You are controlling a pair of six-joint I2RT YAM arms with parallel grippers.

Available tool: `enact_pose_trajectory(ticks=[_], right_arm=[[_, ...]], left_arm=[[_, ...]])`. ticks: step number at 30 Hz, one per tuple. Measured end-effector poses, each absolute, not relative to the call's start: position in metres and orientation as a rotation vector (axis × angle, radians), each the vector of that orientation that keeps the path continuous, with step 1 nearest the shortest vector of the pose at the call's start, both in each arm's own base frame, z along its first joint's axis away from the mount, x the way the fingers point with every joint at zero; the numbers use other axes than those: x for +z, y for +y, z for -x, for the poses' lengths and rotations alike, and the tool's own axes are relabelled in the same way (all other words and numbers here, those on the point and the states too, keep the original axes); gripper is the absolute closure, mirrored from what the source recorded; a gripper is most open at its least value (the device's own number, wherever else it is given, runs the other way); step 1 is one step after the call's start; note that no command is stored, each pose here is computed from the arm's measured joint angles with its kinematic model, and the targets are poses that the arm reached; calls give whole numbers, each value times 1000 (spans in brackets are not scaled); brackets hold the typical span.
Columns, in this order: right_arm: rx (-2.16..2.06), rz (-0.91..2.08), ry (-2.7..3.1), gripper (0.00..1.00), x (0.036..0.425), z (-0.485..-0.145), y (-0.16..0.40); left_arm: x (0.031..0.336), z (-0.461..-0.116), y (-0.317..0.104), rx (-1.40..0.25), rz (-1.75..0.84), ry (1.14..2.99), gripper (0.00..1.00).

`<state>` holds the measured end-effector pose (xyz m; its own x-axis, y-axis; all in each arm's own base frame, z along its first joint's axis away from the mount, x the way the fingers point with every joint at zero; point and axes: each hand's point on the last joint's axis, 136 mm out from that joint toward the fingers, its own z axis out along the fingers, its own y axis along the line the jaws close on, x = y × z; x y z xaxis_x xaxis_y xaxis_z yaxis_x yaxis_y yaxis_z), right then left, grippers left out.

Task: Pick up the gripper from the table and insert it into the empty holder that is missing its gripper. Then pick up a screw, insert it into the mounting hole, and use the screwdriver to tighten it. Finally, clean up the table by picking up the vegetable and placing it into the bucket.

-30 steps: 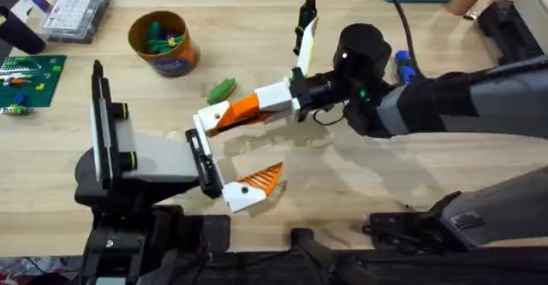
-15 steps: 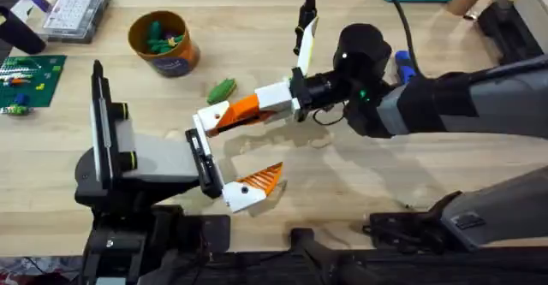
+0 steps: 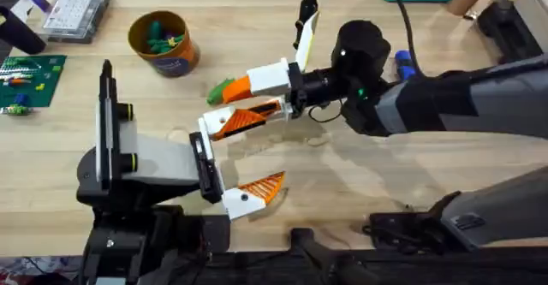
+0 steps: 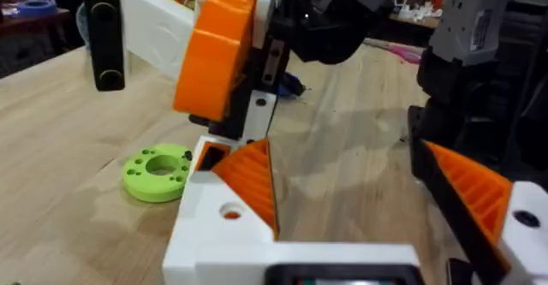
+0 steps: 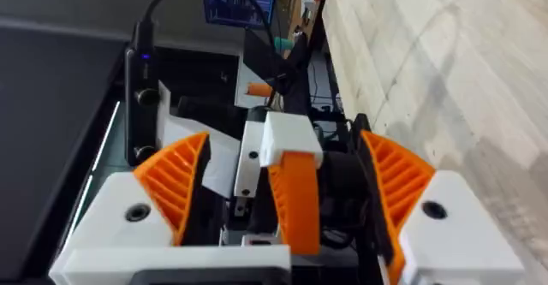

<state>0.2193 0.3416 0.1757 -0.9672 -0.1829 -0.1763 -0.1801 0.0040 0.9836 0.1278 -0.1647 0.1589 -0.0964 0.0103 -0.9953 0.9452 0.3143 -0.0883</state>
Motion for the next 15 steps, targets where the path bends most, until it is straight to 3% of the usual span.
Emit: enact_pose_trajectory(ticks=[15], right_arm=[[-2180,-400,-2226,6,176,-220,342]], left_arm=[[159,-127,-165,-1029,-945,1430,14]])
